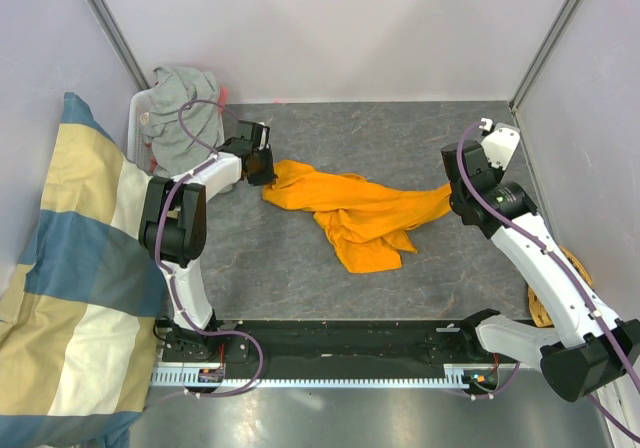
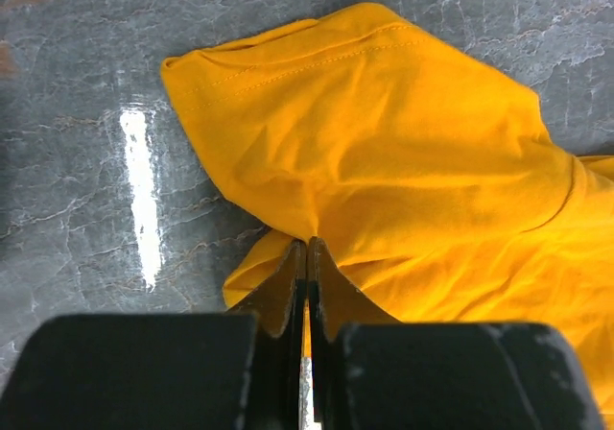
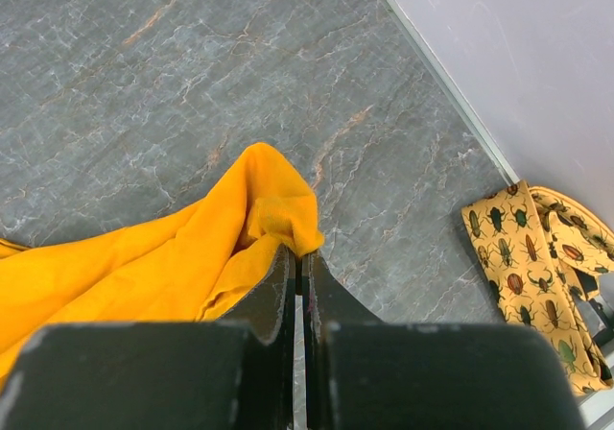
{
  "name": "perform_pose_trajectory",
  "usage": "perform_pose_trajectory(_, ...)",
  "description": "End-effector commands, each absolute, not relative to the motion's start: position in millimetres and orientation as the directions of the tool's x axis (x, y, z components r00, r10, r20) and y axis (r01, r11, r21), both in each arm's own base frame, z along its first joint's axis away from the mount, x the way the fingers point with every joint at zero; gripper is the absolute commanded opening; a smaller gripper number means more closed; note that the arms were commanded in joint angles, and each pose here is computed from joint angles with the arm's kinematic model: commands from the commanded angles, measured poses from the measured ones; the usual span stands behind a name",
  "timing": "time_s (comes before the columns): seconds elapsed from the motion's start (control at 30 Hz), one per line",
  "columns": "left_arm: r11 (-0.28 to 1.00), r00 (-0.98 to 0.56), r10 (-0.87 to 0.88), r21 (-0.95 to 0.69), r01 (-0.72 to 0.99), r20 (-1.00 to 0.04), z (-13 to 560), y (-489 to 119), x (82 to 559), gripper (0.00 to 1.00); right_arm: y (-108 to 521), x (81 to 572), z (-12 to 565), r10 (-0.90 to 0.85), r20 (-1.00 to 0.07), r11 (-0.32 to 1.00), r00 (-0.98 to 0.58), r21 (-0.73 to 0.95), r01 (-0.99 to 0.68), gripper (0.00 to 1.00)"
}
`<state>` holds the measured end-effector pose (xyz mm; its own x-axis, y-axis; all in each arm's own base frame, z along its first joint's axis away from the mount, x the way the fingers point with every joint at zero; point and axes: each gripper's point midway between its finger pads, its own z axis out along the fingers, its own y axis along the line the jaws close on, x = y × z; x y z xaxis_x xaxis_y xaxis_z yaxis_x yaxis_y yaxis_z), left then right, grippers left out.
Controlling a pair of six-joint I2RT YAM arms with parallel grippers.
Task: Fold and stack the t-shirts
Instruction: Flatten the tshirt out
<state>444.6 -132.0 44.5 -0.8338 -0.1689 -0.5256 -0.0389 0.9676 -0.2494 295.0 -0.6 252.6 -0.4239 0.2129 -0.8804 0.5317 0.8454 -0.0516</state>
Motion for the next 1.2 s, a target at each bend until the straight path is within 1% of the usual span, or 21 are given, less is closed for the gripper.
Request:
perform_pose_trajectory(0.0,0.969,-0.789,-0.163,-0.245,-0.017,-0.592,81.5,-132.1,464.6,0.02,-1.3,300.7,252.9,0.226,-0.889,0.839,-0.399,-0.03,0.543,0.01)
perform_pose_trajectory(0.03,0.97,-0.779,-0.159,-0.243,-0.008,-0.607,92.3,-132.0,466.7,0.02,-1.2,300.4,252.4,0.225,-0.889,0.839,-0.399,-0.031,0.543,0.01)
perform_pose_trajectory(0.1,0.966,-0.731,-0.162,-0.257,0.018,-0.663,133.1,-134.5,477.2,0.02,-1.7,301.0,251.7,0.229,-0.89,0.836,-0.395,-0.028,0.548,0.0)
perform_pose_trajectory(0.17,0.962,-0.654,-0.167,-0.267,0.055,-0.738,194.5,-135.3,484.0,0.02,-2.9,300.3,251.8,0.228,-0.891,0.833,-0.393,-0.03,0.552,0.0)
perform_pose_trajectory(0.23,0.959,-0.608,-0.167,-0.27,0.082,-0.776,239.3,-134.7,480.0,0.02,-4.6,300.0,253.2,0.23,-0.893,0.83,-0.387,-0.028,0.558,0.0)
perform_pose_trajectory(0.27,0.954,-0.551,-0.177,-0.28,0.108,-0.816,277.4,-136.3,483.9,0.02,-4.8,300.3,254.2,0.231,-0.895,0.828,-0.382,-0.025,0.56,0.0)
perform_pose_trajectory(0.33,0.949,-0.501,-0.179,-0.283,0.139,-0.847,316.1,-136.1,478.9,0.02,-5.6,300.0,257.4,0.234,-0.898,0.826,-0.372,-0.018,0.564,0.0)
perform_pose_trajectory(0.37,0.944,-0.454,-0.187,-0.288,0.163,-0.871,350.0,-135.5,471.1,0.02,-7.5,299.7,259.8,0.237,-0.901,0.821,-0.362,-0.014,0.571,0.0)
perform_pose_trajectory(0.47,0.94,-0.367,-0.19,-0.276,0.199,-0.911,403.2,-130.5,452.0,0.02,-9.2,299.0,267.5,0.238,-0.909,0.818,-0.343,-0.003,0.575,0.0)
perform_pose_trajectory(0.57,0.943,-0.314,-0.186,-0.258,0.208,-0.931,431.8,-123.9,435.4,0.02,-12.6,297.9,276.6,0.237,-0.917,0.812,-0.321,0.005,0.584,0.0)
perform_pose_trajectory(0.8,0.952,-0.272,-0.166,-0.226,0.207,-0.948,456.1,-112.7,412.1,0.02,-21.1,291.4,293.7,0.246,-0.933,0.793,-0.264,0.036,0.608,0.0)
perform_pose_trajectory(0.9,0.956,-0.231,-0.161,-0.21,0.205,-0.96,480.4,-105.5,400.5,0.02,-31.0,287.3,313.1,0.23,-0.949,0.77,-0.217,0.041,0.637,0.0)
perform_pose_trajectory(0.93,0.956,-0.19,-0.166,-0.205,0.208,-0.968,499.0,-102.3,393.8,0.02,-34.6,286.5,324.2,0.229,-0.955,0.759,-0.188,0.055,0.648,0.0)
perform_pose_trajectory(1.0,0.963,-0.158,-0.157,-0.187,0.196,-0.975,512.6,-95.5,387.3,0.02,-41.9,284.3,344.0,0.209,-0.968,0.741,-0.141,0.063,0.668,0.0)
perform_pose_trajectory(1.17,0.98,-0.063,-0.151,-0.157,0.123,-0.987,551.0,-68.1,362.8,0.02,-52.3,282.2,374.1,0.182,-0.981,0.713,-0.072,0.082,0.696,0.0)
